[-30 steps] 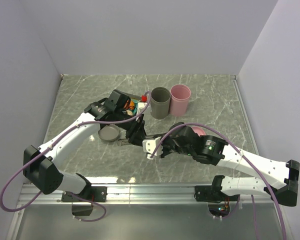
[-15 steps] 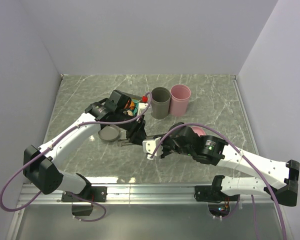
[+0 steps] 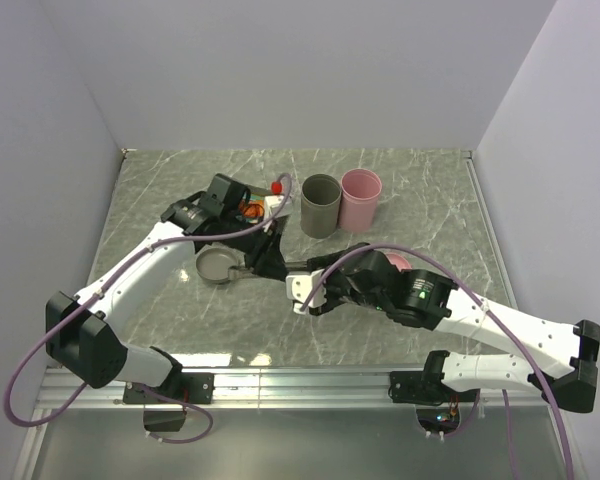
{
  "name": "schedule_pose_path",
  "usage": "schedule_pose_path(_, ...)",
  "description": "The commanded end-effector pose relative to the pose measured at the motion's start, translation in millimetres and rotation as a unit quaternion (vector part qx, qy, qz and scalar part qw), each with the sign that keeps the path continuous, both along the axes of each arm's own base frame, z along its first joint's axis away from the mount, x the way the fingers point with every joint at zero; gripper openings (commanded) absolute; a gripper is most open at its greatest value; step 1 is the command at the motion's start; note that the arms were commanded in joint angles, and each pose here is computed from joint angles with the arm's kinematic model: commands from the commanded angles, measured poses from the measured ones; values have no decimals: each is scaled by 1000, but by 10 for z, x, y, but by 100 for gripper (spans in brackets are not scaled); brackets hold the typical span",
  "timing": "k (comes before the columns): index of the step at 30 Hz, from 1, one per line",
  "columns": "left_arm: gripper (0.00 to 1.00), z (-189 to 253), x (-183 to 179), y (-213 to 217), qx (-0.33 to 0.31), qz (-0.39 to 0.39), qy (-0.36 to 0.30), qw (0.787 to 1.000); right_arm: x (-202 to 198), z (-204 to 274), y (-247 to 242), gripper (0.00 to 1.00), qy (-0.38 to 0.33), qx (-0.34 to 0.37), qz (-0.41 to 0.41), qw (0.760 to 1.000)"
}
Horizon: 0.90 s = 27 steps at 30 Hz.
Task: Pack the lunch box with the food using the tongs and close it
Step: Pass the clamp from the right arm to the left
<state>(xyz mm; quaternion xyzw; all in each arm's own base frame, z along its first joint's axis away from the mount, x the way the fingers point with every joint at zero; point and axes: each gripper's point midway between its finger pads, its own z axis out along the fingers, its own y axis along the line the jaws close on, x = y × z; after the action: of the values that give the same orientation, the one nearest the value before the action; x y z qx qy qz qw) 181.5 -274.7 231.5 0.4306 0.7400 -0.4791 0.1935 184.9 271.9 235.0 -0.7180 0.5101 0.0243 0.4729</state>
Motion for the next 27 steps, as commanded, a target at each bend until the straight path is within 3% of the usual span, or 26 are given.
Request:
schedule_pose_path(1,41,240,100,88,-20,14,-23,999,81,497,-4,68,-34,67,-29,997)
schedule_pose_path(2,40,234,114,121,-15,18,-26,999,94,549,-14,76,-37,76,-34,996)
schedule_pose_path(5,41,272,176,228,-14,35,-33,999,117,738,-53,81,-42,105,-53,992)
schedule_pose_path(16,44,443,486,788,22,134,-119,984,419,1005,-588,83,-19,170,-169,970)
schedule_pose_path(27,47,312,642,1404,120,213,-169,955,597,813,-1190,89,65,213,-316,922)
